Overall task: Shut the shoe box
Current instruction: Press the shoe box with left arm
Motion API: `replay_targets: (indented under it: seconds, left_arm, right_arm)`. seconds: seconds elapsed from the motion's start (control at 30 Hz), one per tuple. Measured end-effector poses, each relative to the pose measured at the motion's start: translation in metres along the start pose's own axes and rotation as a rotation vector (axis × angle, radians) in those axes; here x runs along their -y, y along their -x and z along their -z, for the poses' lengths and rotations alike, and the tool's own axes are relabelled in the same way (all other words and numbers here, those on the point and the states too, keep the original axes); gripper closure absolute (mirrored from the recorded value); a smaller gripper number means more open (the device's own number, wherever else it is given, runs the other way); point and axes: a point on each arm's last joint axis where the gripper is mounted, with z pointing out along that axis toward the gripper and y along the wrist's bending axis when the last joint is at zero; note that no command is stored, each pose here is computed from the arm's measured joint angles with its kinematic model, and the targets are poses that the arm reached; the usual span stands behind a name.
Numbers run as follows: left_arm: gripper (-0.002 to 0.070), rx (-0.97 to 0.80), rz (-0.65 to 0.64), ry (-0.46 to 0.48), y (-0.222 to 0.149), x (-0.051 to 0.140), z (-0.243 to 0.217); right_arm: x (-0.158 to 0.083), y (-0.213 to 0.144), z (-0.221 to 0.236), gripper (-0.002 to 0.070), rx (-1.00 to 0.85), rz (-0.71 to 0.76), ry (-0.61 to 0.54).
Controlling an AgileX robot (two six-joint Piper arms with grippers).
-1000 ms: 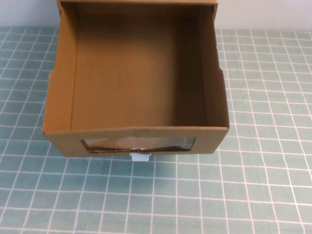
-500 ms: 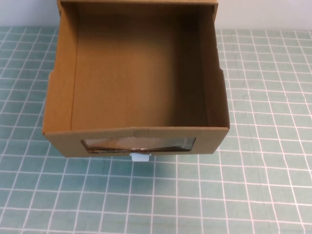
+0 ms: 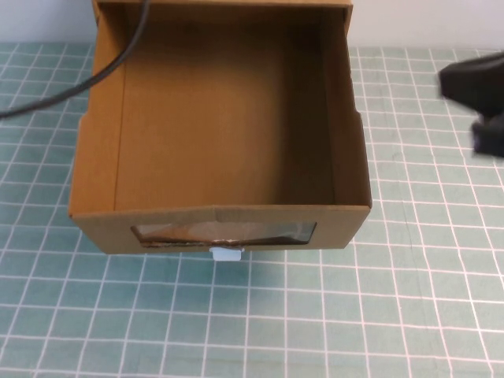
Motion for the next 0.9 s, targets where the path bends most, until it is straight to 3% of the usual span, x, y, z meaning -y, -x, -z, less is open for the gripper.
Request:
replay_targets:
  seconds: [0.23, 0.43, 0.67, 0.9]
  left_arm:
    - [0.068, -0.07, -0.007, -0.165, 0.028, -0.004, -0.066]
    - [0.068, -0.156, 0.062, -0.26, 0.016, -0.011, -0.131]
    - [0.068, -0.227, 0.145, -0.29, -0.005, -0.019, -0.178]
    - [0.068, -0.226, 0.162, -0.294, -0.005, -0.019, -0.181]
  right_arm:
    - [-0.052, -0.002, -0.007, 0.069, -0.089, 0.299, 0.295]
    - [-0.078, -0.005, -0.018, 0.069, -0.153, 0.402, 0.45]
    - [-0.097, -0.009, -0.042, 0.069, -0.134, 0.464, 0.479]
    - [-0.116, -0.041, -0.07, 0.069, -0.094, 0.565, 0.416]
